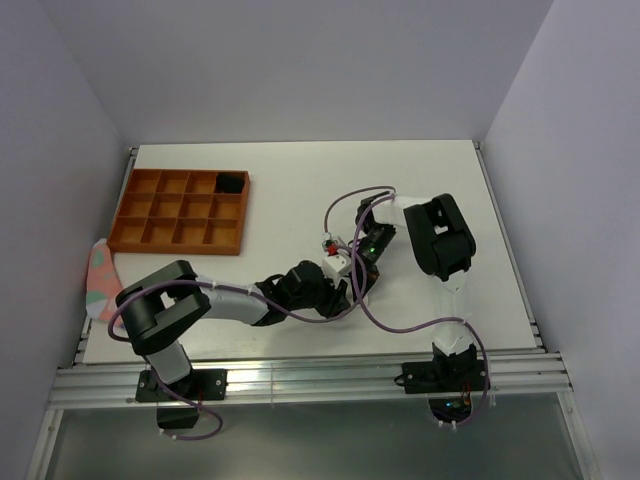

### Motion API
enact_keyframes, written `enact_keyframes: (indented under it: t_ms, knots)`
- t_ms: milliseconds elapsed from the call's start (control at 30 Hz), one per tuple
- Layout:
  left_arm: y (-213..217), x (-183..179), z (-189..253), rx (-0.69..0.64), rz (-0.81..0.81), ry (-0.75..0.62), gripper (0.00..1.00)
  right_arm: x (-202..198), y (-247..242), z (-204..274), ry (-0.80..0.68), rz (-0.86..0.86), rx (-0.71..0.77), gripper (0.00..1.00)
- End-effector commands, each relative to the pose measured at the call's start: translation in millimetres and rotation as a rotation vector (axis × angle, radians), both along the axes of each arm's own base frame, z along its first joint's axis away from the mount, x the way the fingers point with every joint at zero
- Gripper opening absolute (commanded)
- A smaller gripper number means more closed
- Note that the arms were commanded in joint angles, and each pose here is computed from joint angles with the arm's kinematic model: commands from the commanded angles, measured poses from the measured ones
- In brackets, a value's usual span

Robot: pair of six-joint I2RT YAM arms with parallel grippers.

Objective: Roll the socks
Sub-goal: Roll the sock at the center of the board.

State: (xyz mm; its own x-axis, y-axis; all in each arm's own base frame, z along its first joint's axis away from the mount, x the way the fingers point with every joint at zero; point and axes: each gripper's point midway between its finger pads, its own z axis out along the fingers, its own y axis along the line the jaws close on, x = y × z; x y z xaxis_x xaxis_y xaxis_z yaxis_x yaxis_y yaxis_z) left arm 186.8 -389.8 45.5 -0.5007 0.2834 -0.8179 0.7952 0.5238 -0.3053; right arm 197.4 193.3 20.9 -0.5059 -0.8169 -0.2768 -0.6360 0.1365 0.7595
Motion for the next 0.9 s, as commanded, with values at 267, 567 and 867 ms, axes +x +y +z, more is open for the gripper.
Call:
enact_keyframes:
  t_ms: [267, 567, 867]
  knots:
    - [-11, -2, 5, -0.02, -0.049, -0.025, 0.38, 4, -3, 3, 0.009, -0.013, -0.004, 0.0]
    - [-12, 6, -4, 0.019, -0.003, -0.049, 0.38, 2, -6, 1, 0.006, -0.016, -0.004, 0.0]
    - [-15, 13, -12, 0.051, 0.028, -0.063, 0.29, -2, -8, 0, 0.006, -0.019, -0.003, 0.03]
